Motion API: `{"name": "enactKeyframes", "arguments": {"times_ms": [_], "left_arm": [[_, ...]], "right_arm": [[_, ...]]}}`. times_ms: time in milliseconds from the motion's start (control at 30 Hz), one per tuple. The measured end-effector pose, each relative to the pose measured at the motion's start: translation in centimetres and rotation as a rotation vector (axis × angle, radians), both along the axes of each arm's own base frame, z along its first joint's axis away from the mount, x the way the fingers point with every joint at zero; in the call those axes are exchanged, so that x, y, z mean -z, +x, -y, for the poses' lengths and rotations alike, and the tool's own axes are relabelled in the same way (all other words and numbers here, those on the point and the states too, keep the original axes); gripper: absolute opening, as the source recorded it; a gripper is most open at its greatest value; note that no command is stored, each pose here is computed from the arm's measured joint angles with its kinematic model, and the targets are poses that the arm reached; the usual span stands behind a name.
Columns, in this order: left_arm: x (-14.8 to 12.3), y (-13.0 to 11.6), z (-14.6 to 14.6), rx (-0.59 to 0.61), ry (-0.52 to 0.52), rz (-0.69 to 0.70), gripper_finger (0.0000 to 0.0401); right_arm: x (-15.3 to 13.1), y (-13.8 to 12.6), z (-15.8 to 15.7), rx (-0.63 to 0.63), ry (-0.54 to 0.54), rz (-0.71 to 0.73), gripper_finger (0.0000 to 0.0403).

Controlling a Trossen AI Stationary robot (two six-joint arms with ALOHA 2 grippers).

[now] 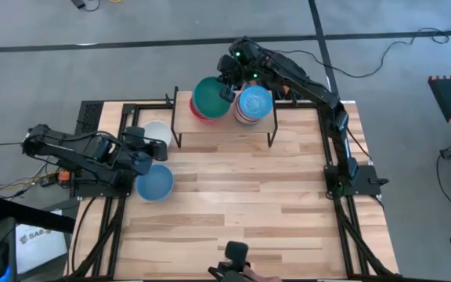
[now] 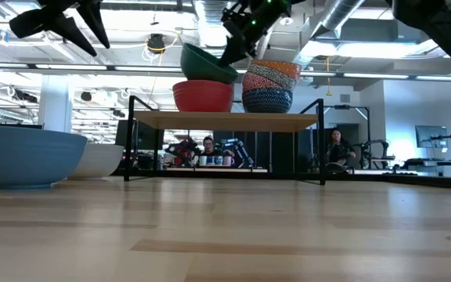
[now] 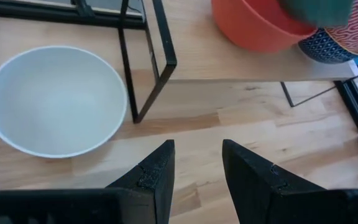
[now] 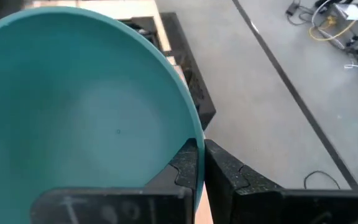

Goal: Place and stack bowls onto a shelf
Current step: Stack the green bowl on top of the red bowl on the shelf

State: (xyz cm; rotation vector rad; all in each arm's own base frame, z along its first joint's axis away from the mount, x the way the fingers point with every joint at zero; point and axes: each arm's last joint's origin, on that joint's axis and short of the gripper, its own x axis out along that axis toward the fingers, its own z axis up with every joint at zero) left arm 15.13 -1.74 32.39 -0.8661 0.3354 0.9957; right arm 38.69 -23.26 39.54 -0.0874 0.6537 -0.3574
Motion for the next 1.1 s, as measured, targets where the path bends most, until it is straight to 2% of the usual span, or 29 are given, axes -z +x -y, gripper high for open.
{"name": "enactKeyframes", "arguments": {"times_ms": [333, 867, 1000, 1100], "left_arm": [[0.2, 0.7, 0.3, 0.028, -0.032, -0.007, 0.0119], [0.4, 0.9, 0.4, 0.038, -0.033, -0.019, 0.0119], [0.4, 0.9, 0.4, 0.037, -0.033, -0.019, 0.0119], [0.4, 0.9, 0.4, 0.037, -0.033, -0.019, 0.0119]], "right_arm": [[-0.3, 0.4, -0.4, -0.014, -0.018, 0.027, 0.0052], [-0.4, 0.1, 0.3, -0.004, -0.001, 0.056, 0.0145], [-0.4, 0.0, 0.6, 0.000, -0.004, 0.061, 0.0155], [0.8, 0.8, 1.1, -0.023, 0.028, 0.062, 0.0153]]}}
